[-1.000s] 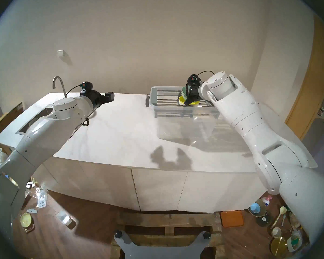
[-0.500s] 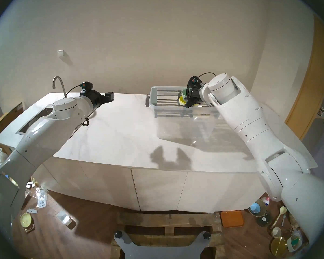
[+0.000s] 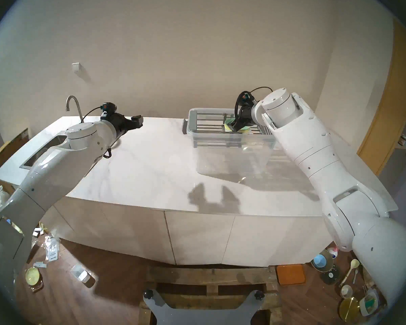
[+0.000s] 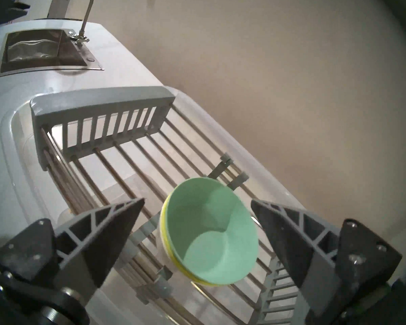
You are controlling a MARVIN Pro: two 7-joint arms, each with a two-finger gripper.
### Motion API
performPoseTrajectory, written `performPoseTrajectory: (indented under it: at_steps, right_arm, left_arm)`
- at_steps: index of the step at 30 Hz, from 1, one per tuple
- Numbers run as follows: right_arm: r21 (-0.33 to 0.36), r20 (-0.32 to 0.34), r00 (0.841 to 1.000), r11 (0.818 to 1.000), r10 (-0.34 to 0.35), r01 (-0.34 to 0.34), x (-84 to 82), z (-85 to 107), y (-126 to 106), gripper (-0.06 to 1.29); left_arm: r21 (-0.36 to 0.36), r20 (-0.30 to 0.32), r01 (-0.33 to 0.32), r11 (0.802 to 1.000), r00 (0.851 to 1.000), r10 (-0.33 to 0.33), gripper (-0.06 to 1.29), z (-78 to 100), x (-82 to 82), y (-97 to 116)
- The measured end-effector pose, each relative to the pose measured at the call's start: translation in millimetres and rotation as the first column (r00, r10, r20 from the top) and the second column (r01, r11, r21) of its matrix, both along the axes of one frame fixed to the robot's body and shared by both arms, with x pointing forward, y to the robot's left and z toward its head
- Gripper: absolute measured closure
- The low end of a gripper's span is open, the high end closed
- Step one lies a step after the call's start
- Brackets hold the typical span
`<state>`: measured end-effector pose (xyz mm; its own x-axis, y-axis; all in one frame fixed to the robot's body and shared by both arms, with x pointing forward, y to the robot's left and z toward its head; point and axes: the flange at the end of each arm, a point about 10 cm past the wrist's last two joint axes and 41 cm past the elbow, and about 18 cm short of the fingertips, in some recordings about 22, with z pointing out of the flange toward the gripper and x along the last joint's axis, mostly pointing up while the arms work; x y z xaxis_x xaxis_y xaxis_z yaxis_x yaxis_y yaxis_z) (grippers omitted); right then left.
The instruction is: Place the plate or bowl neatly into the plate slot of the drying rack
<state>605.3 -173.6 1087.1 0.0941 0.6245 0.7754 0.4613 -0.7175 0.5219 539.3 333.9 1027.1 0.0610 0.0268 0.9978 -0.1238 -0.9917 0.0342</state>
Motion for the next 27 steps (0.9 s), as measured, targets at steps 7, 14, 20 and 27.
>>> performPoseTrajectory:
  at_steps: [7,14,20,27]
  right_arm:
    - [0.122,0.157,0.974,0.982,-0.162,0.143,2.0,50.1,-33,0.01]
    - [0.244,0.287,0.897,0.931,-0.335,0.27,-19.3,66.2,-66,0.01]
    - [0.348,0.324,0.79,0.842,-0.521,0.413,-39.0,52.5,-113,0.01]
    - [0.437,0.303,0.738,0.776,-0.603,0.454,-62.3,25.9,-158,0.01]
  left_arm:
    - [0.0,0.0,0.0,1.0,1.0,0.0,-0.02,0.0,0.0,0]
    - [0.0,0.0,0.0,1.0,1.0,0.0,-0.02,0.0,0.0,0]
    - [0.0,0.0,0.0,1.0,1.0,0.0,-0.02,0.0,0.0,0]
    - [0.0,0.0,0.001,1.0,1.0,-0.001,-0.02,0.1,0.0,0]
